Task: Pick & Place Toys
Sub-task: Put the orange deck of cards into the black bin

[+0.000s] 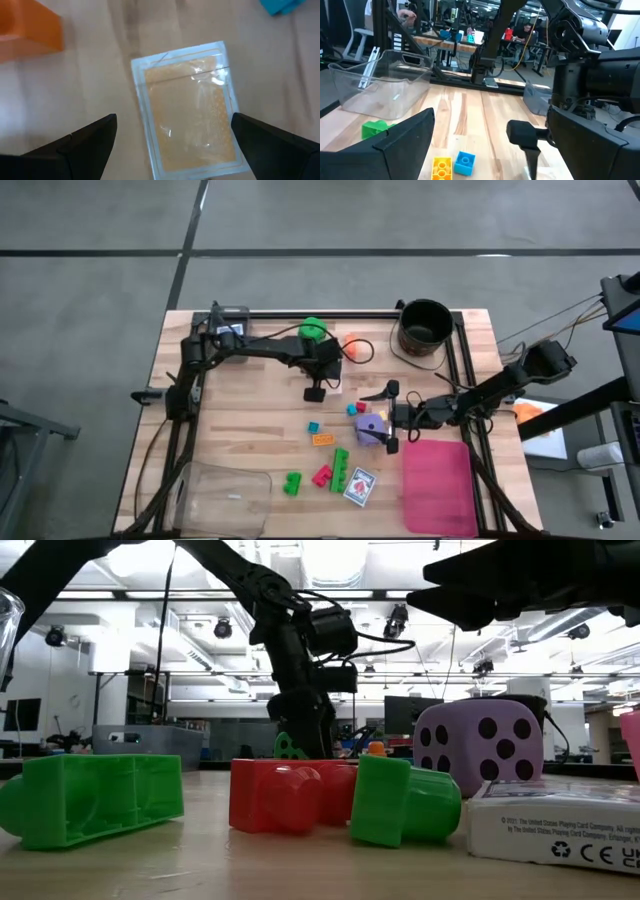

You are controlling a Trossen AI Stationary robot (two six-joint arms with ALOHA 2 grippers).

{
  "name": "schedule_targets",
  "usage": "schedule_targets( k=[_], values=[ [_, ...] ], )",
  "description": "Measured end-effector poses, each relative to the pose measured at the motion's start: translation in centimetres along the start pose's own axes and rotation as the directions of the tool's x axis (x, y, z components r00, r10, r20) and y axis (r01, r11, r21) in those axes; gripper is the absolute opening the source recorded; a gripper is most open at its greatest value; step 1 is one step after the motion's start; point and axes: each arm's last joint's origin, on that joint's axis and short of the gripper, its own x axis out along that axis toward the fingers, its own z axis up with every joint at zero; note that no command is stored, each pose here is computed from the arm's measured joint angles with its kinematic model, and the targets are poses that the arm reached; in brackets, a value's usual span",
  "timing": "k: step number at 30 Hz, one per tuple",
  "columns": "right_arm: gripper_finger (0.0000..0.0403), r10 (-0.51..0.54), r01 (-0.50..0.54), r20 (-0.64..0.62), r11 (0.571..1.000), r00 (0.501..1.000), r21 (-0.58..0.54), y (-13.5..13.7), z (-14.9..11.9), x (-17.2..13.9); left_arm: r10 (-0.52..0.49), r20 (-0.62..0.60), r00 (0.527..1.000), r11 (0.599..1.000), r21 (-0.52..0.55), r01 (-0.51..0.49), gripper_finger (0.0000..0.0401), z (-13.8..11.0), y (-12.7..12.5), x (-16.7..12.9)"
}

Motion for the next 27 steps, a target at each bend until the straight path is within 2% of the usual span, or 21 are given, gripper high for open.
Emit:
schedule_targets(
  k=[10,13,18,23,27],
  values=[
    [0.0385,0.000,0.000,0.000,1.000,1.000,0.001,0.0,0.0,0.0,-0.050,-0.008,0.999,0.997,-0.055,0.050,0.0400,-0.2,-0.3,0.1],
    [0.0385,0.000,0.000,0.000,1.000,1.000,0.001,0.0,0.0,0.0,-0.057,-0.020,0.998,0.995,-0.087,0.055,0.0400,-0.3,-0.3,-0.4],
    [0.0385,0.000,0.000,0.000,1.000,1.000,0.001,0.0,0.0,0.0,-0.086,0.030,0.996,0.988,-0.125,0.089,0.0400,0.0,-0.4,-2.1],
    [0.0385,0.000,0.000,0.000,1.000,1.000,0.001,0.0,0.0,0.0,-0.119,0.050,0.992,0.986,-0.115,0.124,0.0400,0.3,-1.0,-2.2],
    [0.0385,0.000,0.000,-0.001,1.000,1.000,0.001,0.0,0.0,0.0,-0.103,0.049,0.993,0.989,-0.104,0.108,0.0400,0.5,-1.3,-1.5]
  ],
)
